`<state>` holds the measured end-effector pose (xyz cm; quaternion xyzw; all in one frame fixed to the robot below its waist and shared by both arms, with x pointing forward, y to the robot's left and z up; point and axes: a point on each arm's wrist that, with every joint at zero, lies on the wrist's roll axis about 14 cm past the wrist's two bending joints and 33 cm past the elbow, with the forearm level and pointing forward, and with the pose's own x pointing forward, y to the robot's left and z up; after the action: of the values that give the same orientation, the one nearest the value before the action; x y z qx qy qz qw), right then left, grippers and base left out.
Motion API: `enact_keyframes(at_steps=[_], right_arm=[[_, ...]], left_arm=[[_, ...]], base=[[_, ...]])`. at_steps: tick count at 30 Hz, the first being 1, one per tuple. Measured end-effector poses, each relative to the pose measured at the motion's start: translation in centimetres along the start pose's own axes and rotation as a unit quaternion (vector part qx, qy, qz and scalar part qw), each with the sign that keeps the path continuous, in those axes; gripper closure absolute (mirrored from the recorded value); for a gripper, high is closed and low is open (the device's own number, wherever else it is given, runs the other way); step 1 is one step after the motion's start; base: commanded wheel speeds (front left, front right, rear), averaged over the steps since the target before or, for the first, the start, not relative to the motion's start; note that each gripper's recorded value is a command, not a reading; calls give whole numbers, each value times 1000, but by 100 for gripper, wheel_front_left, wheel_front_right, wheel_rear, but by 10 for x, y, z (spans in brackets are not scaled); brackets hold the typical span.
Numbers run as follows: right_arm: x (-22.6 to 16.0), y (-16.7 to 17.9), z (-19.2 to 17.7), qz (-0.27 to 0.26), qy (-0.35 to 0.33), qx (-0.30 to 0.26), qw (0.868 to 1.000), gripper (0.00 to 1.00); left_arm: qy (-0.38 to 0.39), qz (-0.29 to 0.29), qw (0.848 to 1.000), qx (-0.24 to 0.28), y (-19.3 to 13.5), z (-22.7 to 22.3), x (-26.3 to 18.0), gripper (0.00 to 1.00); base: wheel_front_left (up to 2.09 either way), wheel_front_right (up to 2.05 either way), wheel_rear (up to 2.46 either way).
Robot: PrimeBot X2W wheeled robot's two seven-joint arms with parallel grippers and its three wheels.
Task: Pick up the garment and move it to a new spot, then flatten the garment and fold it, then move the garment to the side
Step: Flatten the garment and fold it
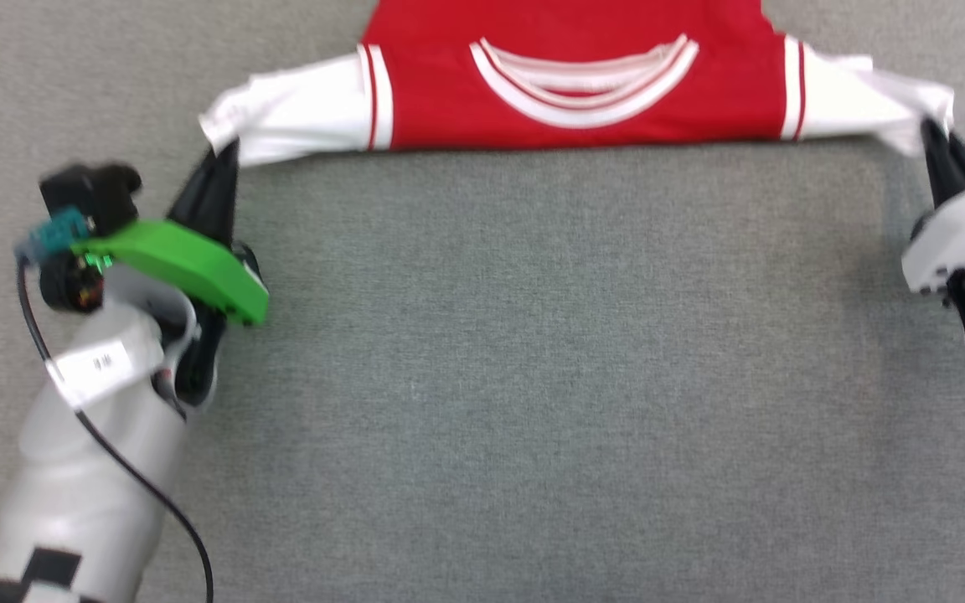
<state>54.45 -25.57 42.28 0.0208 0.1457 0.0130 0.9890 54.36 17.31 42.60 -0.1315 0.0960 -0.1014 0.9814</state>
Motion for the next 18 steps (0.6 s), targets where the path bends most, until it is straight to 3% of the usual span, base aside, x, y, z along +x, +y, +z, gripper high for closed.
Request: enact_keyframes(at_steps=[11, 18], right_arm=[[-95, 6, -22, -5, 19, 65, 998, 100], [-160, 3, -39, -43, 49, 53, 996, 100]], left_arm=[[-26, 34, 999, -16, -6, -1, -95, 100], [-4, 53, 999, 3, -2, -15, -142, 100]], base=[[0, 0, 0], [0, 0, 0]])
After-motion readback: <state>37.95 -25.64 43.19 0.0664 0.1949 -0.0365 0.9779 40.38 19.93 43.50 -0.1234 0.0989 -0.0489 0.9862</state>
